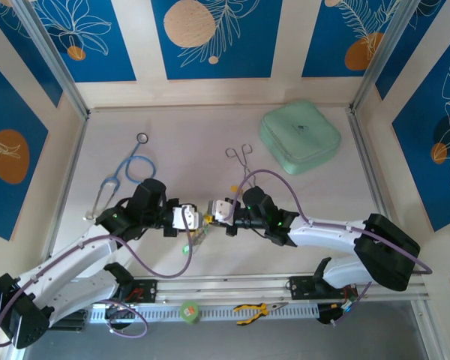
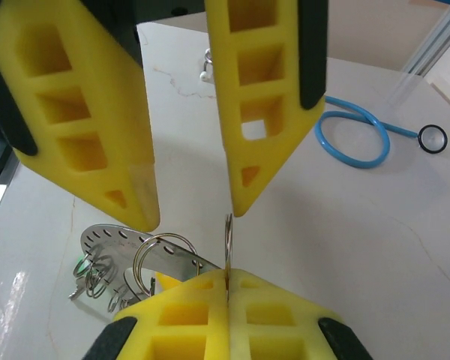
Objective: Put the keys on the keyring
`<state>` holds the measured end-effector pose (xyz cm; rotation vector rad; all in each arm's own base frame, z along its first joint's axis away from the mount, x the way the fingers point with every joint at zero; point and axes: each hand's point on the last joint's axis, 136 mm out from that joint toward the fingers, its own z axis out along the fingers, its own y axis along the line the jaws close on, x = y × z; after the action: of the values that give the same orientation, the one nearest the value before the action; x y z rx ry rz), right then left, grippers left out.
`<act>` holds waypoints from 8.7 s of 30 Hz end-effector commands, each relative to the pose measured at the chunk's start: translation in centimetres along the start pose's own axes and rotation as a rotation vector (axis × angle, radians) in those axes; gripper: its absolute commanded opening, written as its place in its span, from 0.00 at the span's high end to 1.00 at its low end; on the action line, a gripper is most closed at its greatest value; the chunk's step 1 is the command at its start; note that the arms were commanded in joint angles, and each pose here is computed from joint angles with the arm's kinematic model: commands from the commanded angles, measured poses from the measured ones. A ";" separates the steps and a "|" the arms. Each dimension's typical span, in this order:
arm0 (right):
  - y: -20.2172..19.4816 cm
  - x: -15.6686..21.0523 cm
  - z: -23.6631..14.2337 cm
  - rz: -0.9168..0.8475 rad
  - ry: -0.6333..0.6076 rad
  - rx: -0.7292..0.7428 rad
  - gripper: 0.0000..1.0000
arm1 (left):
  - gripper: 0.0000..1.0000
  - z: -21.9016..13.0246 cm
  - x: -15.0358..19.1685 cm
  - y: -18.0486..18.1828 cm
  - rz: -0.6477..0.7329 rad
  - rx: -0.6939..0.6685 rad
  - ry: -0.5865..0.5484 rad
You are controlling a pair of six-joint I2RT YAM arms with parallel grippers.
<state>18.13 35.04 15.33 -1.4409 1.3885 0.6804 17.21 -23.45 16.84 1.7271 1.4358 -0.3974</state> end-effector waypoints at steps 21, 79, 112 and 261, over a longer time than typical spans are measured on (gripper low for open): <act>-1.8 -3.1 -3.3 0.101 -0.152 -0.003 0.74 | 1.00 1.6 -0.3 0.4 -0.053 -0.053 -0.113; 0.1 -1.2 -0.7 0.065 -0.013 -0.080 0.75 | 1.00 0.9 -2.3 0.1 -0.313 -0.165 -0.501; 0.1 -2.1 -2.3 -0.160 0.353 -0.203 1.00 | 0.72 0.7 -2.2 1.5 -0.194 -0.187 -0.329; 0.9 0.7 -3.6 0.462 0.255 -0.190 0.73 | 1.00 1.9 1.2 -5.3 0.199 -0.016 -0.188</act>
<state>17.84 31.19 15.34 -1.4319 1.8897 0.8530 13.31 -24.23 12.76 1.7194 1.1718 -0.4710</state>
